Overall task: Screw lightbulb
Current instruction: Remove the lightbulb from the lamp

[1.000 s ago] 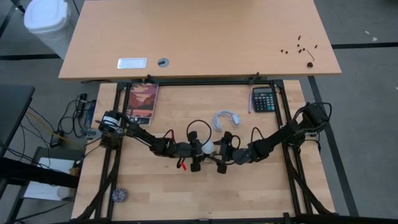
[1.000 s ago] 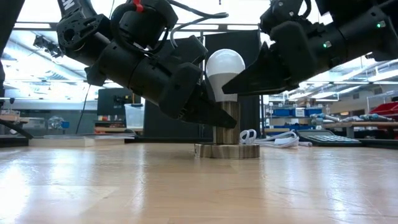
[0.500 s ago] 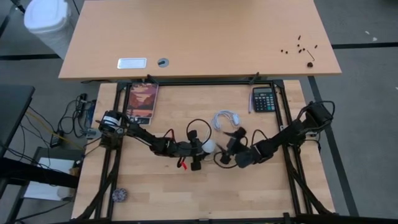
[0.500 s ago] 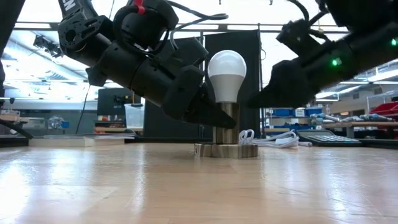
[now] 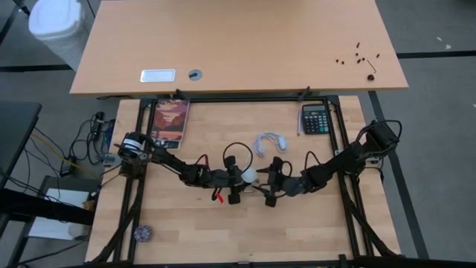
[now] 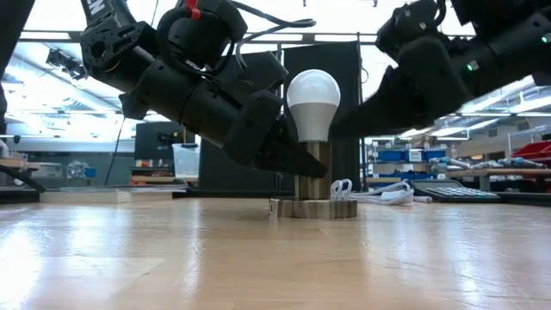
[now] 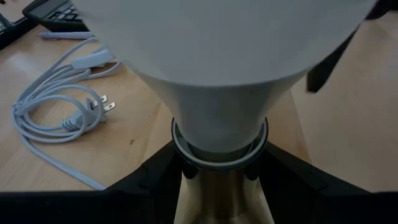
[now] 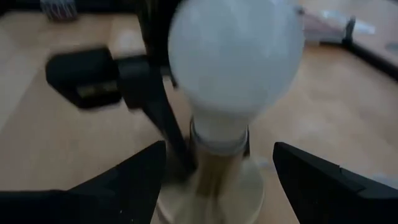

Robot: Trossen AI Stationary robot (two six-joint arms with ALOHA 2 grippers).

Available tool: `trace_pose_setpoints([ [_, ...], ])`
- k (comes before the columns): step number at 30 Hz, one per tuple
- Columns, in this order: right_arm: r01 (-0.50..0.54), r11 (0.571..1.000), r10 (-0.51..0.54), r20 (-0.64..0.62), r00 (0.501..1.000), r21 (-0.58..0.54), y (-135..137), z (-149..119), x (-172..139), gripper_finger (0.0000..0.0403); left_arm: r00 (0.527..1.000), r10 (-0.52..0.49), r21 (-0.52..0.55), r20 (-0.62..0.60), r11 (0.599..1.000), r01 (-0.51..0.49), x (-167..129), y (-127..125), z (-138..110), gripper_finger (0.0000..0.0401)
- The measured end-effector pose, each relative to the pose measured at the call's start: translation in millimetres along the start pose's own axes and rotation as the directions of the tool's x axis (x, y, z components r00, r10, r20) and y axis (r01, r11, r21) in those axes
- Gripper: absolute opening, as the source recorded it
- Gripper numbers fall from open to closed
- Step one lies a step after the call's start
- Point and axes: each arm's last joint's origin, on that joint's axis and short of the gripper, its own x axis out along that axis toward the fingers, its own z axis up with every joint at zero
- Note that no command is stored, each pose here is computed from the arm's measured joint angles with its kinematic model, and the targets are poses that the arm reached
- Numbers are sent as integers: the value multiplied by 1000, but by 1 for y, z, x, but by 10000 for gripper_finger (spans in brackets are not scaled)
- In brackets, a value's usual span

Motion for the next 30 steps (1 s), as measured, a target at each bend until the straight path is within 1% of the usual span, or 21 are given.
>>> trace_pose_setpoints([
  [2,-1,1000,1,28,1000,-9,-2,4,2,306,1000,0,0,0,1000,0,0,0,0,193],
  [7,-8,1000,8,30,1000,3,-11,7,8,306,1000,0,0,0,1000,0,0,0,0,193],
  [10,24,1000,-25,34,999,13,-14,7,10,306,1000,0,0,0,1000,0,0,0,0,193],
  [15,76,997,-76,33,997,-17,-16,7,10,306,1000,1,-3,0,1000,-1,0,0,0,193],
  [19,204,977,-203,25,979,-53,-17,3,8,307,1000,17,-5,-2,1000,-17,0,1,0,193],
  [20,259,964,-258,26,966,-63,-18,2,7,307,1000,17,-4,-2,1000,-17,0,2,0,193],
  [22,389,919,-388,35,921,-61,-22,0,5,306,1000,-1,1,-1,1000,1,0,0,0,193],
  [23,433,899,-432,38,901,-64,-23,-1,4,306,1000,-7,2,-1,1000,7,0,-1,0,193],
  [24,453,889,-451,37,892,-68,-24,-2,4,306,1000,-12,2,-1,1000,12,0,-1,0,193],
  [25,453,889,-451,32,892,-67,-23,-3,3,306,1000,-15,2,-1,1000,15,0,-1,0,193],
  [26,431,900,-431,24,902,-68,-23,-3,4,306,1000,-16,1,-2,1000,16,0,-1,0,193],
  [28,331,941,-332,-4,943,-69,-20,-4,5,306,1000,-15,1,-1,1000,15,0,-1,0,193],
  [30,216,974,-220,-42,975,-71,-17,-6,6,306,1000,-14,1,-1,1000,14,0,-1,0,193],
])
